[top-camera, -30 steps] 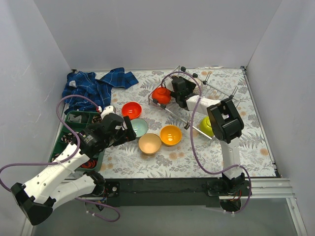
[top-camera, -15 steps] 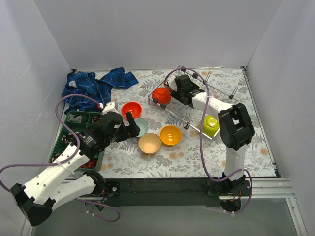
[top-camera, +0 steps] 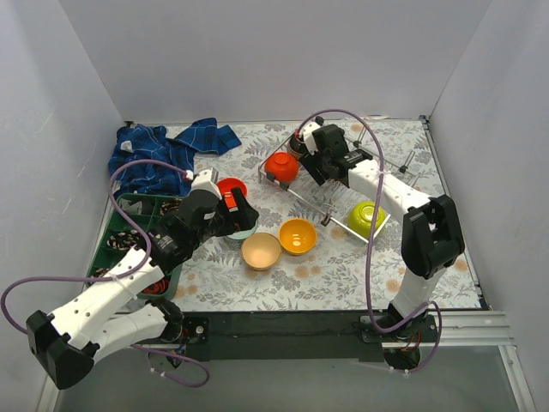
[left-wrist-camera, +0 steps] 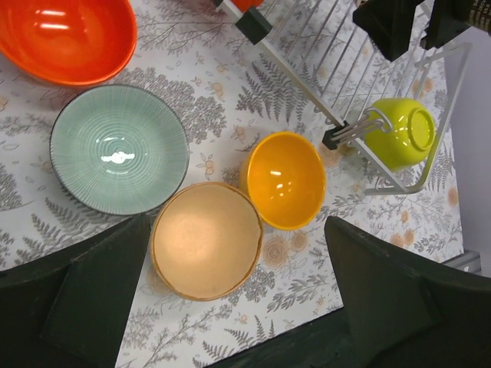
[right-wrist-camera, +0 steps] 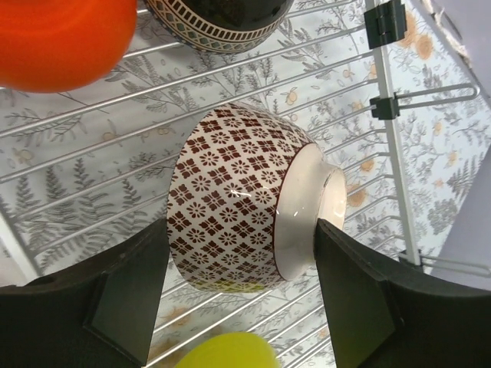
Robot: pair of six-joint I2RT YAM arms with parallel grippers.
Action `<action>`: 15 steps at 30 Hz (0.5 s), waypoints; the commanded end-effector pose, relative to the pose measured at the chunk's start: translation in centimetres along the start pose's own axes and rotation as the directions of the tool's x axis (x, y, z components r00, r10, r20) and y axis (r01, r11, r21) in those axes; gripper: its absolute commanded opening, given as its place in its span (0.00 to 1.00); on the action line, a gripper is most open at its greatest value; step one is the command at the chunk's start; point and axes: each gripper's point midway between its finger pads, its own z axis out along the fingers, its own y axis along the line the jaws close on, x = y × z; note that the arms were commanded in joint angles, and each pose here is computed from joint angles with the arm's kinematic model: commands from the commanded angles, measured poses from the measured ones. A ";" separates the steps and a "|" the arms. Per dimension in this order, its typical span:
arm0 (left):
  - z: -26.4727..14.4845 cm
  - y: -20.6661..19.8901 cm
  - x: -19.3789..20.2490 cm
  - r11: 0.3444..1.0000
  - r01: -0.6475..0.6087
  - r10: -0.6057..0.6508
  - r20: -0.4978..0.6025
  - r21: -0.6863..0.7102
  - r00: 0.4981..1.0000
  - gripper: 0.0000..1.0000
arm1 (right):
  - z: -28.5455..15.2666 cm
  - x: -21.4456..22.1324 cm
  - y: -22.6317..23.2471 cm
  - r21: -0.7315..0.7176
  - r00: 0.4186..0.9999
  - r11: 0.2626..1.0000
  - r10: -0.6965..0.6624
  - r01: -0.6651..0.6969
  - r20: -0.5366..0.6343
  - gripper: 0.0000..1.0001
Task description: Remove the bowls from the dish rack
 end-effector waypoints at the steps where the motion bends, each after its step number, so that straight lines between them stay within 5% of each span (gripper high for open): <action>1: 1.5 -2.3 -1.0 0.993 -0.032 0.026 0.056 0.112 0.998 0.98 | -4.2 -4.0 -1.7 -0.023 0.978 0.985 0.174 -0.172 0.116 0.04; 9: 4.7 -6.1 -1.2 0.964 -0.045 0.030 0.061 0.261 0.998 0.98 | -8.6 -5.8 -1.2 -0.173 0.907 0.919 0.383 -0.355 0.174 0.03; 15: 7.1 -7.4 -2.1 0.933 0.002 -0.029 0.070 0.360 0.997 0.98 | -12.1 -7.3 -0.7 -0.386 0.802 0.792 0.569 -0.473 0.184 0.03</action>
